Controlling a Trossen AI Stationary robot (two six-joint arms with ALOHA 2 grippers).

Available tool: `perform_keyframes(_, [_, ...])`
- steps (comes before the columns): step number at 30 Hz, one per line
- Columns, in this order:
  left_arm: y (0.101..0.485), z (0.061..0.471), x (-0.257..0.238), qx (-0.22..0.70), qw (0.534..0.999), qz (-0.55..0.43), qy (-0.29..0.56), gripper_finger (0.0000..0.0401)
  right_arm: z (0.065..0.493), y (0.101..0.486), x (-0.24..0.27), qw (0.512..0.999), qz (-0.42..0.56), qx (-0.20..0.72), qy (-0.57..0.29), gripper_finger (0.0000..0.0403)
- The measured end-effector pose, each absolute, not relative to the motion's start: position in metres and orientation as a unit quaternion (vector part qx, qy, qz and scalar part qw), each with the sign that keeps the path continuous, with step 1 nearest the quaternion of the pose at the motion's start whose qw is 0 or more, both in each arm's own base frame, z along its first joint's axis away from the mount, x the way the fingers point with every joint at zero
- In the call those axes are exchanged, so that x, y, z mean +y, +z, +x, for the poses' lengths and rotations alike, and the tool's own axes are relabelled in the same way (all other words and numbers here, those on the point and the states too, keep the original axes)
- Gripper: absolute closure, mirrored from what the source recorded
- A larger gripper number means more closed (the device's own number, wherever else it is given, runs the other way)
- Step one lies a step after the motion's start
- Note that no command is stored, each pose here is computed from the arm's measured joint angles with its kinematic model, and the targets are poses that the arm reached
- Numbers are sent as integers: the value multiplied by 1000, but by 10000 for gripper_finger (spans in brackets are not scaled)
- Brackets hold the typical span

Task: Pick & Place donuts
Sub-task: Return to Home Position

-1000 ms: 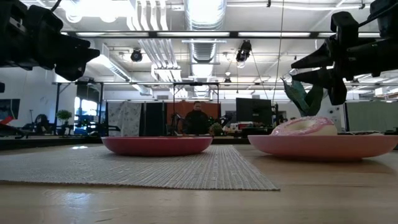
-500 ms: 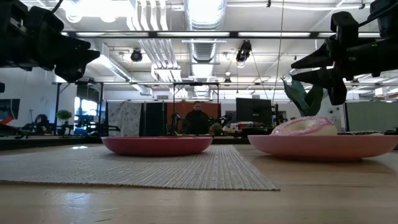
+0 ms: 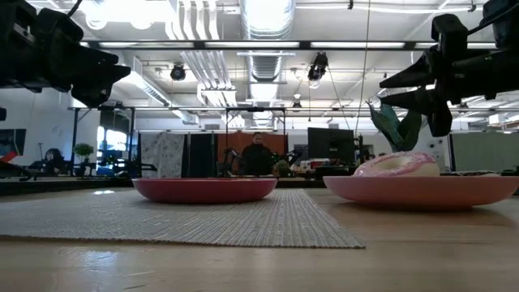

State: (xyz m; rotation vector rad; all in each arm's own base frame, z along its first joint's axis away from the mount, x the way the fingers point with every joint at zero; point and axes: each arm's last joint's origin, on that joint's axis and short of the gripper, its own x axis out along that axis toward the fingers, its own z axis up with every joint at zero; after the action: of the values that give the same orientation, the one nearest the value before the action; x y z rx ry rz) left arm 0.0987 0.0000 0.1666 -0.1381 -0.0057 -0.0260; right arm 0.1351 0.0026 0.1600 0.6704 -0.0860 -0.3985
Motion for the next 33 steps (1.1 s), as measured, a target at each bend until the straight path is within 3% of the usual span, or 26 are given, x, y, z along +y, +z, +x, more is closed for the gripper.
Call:
perform_keyframes(6, [167,99,0,-3,998,-69,-13,284,129,170,6,923,350,-72,-146,275])
perform_keyframes(11, [167,99,0,-3,998,-69,-13,284,122,182,7,978,187,-78,-41,272])
perform_keyframes(15, [167,99,0,-3,998,-69,-13,284,117,187,6,988,116,-91,33,271])
perform_keyframes(24, [167,99,0,-3,998,-69,-13,284,109,175,-1,989,143,-37,-1,280])
perform_keyframes(33, [167,99,0,-3,998,-69,-13,284,104,175,-1,997,68,-38,-2,271])
